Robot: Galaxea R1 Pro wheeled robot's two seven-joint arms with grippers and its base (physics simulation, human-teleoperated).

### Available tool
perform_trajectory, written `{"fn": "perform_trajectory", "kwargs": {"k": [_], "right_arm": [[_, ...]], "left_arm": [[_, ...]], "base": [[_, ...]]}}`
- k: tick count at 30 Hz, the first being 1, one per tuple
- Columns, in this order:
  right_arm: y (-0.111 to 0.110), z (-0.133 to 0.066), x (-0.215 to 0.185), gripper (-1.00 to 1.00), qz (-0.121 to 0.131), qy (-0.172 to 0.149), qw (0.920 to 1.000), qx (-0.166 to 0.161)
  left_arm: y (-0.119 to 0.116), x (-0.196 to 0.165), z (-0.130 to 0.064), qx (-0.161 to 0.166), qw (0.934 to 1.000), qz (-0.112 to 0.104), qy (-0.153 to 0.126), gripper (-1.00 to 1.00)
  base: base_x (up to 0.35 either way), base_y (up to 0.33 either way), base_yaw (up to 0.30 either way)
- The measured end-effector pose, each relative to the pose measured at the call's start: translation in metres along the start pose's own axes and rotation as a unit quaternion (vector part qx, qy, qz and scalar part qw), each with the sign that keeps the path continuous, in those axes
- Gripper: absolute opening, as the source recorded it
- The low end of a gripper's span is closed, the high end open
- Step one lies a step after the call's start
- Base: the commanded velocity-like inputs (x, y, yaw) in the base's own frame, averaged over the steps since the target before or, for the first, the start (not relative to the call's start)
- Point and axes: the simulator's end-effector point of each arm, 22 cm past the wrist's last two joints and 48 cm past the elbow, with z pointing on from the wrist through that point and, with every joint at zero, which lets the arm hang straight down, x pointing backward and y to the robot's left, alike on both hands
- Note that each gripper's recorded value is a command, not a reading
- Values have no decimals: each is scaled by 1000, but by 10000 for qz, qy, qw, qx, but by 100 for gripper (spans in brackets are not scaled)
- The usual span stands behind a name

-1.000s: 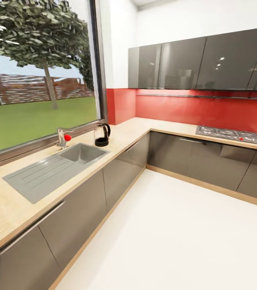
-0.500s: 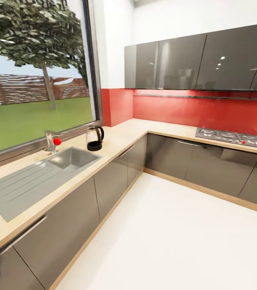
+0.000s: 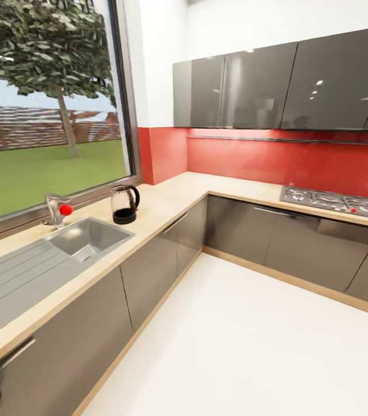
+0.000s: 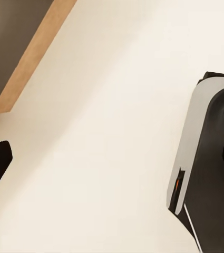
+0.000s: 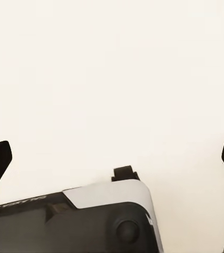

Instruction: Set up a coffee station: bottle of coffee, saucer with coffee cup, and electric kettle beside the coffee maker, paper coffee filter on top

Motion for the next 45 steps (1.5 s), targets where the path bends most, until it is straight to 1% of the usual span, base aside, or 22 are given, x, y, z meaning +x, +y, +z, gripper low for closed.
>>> {"fn": "perform_trajectory", "kwargs": {"k": [14,26,45], "right_arm": [[1,0,0,100,7,-1,10000,-9],[0,0,0,100,2,-1,10000,7],[-2,0,0,100,-4,-4,10000,19]], "left_arm": [[0,-2,0,-2,10000,-16,-11,100],[-1,-1,0,6,10000,-9,-8,100],[4,-1,1,-27,10000,-7,-2,100]], "base": [[309,-148,-209],[310,-153,-15],[309,-167,0]]}}
